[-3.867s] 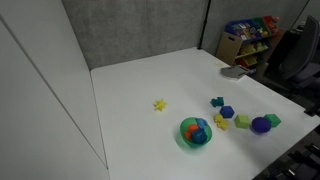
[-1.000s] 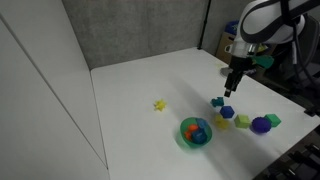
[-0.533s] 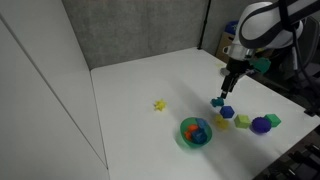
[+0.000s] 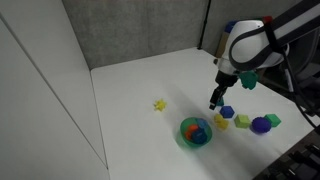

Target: Pick up the light blue toy from the green bowl and put it on the table

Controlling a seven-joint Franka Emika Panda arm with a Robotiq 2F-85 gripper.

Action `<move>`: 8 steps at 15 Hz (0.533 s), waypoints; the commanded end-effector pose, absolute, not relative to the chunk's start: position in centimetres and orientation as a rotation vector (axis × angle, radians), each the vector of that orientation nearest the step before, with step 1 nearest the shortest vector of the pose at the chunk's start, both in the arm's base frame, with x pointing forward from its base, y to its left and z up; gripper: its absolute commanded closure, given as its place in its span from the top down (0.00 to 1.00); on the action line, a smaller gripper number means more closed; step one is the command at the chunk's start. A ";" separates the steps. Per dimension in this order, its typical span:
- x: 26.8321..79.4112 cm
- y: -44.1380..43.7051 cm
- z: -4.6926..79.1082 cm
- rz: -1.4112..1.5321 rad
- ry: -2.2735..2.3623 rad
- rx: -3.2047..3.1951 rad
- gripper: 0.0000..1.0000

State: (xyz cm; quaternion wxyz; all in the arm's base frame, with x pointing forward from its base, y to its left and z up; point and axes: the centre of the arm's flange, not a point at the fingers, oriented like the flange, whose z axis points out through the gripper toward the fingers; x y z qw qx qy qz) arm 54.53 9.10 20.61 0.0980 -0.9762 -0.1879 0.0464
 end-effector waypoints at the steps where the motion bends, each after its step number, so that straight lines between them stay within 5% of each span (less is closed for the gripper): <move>1: 54.6 11.0 18.1 0.145 -0.502 -2.856 1.00; 8: 54.5 11.3 12.4 0.228 -0.340 -2.763 1.00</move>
